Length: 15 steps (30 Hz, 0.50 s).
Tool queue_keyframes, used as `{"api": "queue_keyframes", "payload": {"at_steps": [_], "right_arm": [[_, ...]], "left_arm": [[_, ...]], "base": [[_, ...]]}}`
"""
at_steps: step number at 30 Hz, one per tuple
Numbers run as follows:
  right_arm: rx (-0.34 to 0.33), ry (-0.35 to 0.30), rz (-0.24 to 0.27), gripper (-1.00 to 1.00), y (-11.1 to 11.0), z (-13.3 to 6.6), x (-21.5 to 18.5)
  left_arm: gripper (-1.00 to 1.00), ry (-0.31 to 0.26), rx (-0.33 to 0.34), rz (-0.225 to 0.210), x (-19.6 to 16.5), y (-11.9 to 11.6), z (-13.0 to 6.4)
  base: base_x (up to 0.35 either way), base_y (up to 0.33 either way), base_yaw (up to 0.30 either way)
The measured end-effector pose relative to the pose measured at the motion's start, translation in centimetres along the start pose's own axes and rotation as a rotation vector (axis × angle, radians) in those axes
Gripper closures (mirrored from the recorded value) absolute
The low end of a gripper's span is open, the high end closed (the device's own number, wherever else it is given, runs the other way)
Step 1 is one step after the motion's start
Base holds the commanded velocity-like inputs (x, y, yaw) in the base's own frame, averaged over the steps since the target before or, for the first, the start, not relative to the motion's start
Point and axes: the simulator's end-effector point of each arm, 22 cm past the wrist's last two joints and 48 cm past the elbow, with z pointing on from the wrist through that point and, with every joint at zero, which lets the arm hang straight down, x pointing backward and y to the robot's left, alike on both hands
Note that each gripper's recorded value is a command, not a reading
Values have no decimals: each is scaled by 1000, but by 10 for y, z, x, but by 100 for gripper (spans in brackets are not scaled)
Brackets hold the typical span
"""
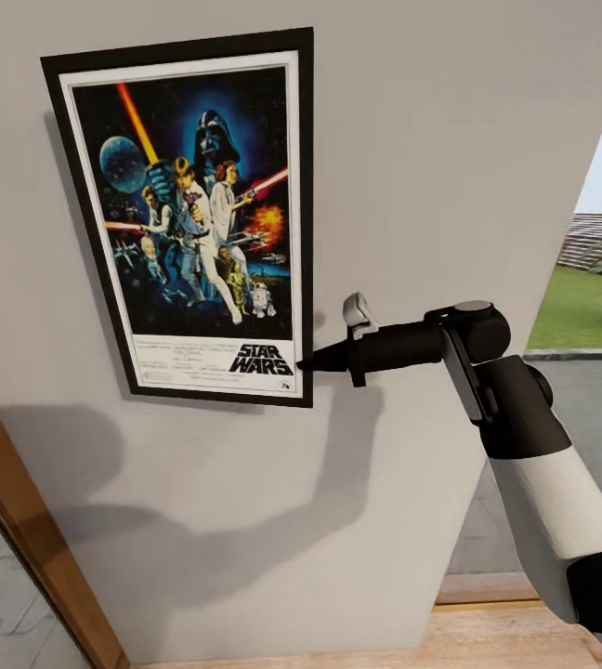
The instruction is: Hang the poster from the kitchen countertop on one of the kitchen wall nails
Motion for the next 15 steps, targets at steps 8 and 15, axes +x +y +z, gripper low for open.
{"api": "queue_keyframes", "payload": {"at_steps": [8, 15], "right_arm": [[-1, -1, 0, 100, 0, 0, 0], [0, 1, 0, 100, 0, 0, 0]], "left_arm": [[-100, 0, 0, 0, 0, 0, 0], [-100, 0, 0, 0, 0, 0, 0]], "base": [[0, 0, 0], [10, 0, 0]]}}
